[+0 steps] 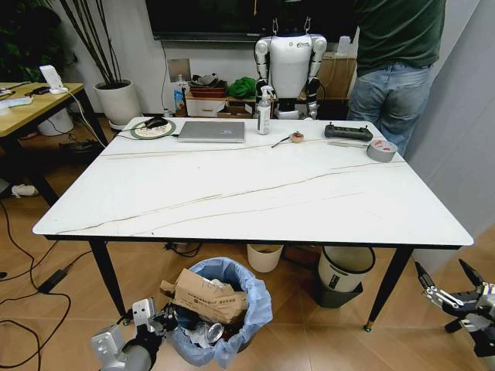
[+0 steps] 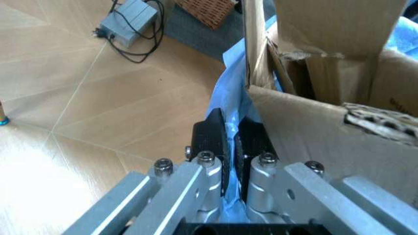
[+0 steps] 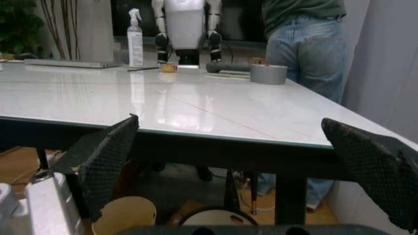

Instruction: Pick up the trash bin and place the trash from the table into it.

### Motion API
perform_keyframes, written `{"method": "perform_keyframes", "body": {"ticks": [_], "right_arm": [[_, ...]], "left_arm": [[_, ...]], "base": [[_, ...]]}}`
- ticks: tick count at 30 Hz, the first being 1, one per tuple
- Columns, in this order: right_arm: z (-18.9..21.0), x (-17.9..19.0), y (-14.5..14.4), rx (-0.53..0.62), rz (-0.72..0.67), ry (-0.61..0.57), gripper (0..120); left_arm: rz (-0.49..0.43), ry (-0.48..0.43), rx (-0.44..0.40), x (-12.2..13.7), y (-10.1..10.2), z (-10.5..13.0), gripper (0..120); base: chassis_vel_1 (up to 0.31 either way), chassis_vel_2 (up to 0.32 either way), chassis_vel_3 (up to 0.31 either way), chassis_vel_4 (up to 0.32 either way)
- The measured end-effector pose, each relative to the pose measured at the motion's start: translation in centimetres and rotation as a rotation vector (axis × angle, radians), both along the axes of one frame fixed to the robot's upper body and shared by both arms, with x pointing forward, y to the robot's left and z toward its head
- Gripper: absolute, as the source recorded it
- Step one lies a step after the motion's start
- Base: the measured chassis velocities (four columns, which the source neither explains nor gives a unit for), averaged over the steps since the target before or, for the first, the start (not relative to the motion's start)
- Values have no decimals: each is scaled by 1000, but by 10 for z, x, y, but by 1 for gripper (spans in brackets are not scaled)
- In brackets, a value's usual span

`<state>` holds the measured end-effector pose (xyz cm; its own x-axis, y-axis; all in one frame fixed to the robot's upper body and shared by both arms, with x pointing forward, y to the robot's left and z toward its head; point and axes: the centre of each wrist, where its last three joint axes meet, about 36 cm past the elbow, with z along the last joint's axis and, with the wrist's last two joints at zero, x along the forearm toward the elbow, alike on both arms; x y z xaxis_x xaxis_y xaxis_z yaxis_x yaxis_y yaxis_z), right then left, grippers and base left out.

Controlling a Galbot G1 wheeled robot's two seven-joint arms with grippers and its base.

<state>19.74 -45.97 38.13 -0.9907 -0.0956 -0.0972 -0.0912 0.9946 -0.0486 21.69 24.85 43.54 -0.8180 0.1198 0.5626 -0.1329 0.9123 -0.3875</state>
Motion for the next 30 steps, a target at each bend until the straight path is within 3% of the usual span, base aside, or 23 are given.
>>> {"method": "perform_keyframes", "body": {"ticks": [14,30], "right_arm": [[0,0,0,0,0,0,100],[0,0,0,0,0,0,100]], "left_arm": [[8,18,7,-4,1,-4,0],[39,52,29,9,12,-34,0]], "base": [[0,0,0,0],[0,0,0,0]]}}
